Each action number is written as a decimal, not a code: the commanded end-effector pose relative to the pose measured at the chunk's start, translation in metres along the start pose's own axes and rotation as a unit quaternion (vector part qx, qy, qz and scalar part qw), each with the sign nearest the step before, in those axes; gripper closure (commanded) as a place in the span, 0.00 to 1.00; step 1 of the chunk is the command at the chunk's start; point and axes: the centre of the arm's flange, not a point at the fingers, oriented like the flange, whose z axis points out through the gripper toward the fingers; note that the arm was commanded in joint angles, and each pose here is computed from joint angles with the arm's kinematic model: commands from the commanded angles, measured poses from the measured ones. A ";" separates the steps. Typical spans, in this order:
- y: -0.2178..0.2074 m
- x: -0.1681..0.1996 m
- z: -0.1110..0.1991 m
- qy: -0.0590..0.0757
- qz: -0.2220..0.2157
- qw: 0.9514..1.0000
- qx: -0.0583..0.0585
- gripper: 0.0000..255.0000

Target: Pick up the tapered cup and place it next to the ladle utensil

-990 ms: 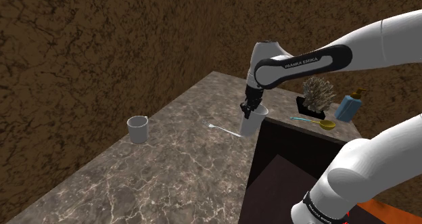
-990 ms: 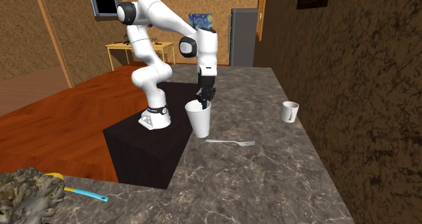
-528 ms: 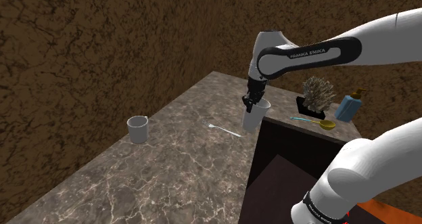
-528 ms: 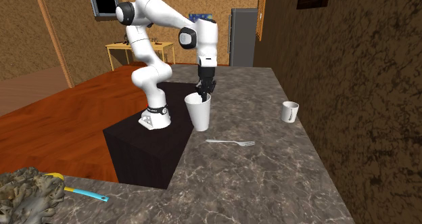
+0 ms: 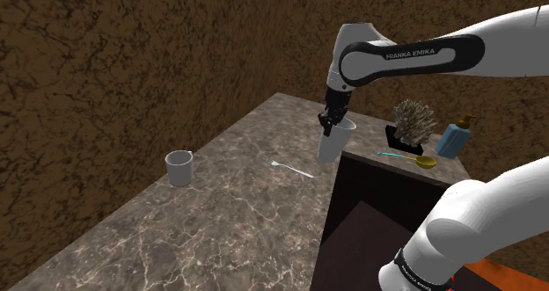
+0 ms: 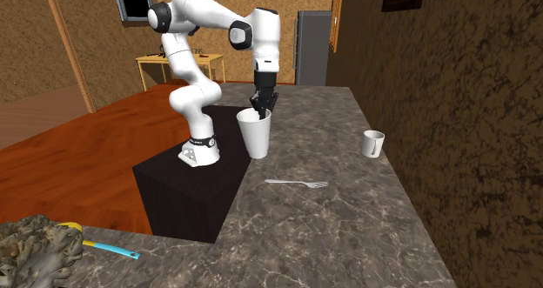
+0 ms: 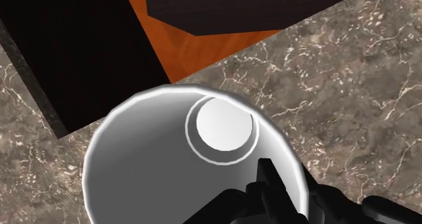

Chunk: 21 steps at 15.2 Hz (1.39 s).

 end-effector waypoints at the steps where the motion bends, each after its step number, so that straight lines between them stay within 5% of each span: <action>1: 0.001 0.001 -0.011 0.000 0.000 1.000 0.000 1.00; 21: 0.008 0.002 -0.117 0.000 0.000 1.000 0.000 1.00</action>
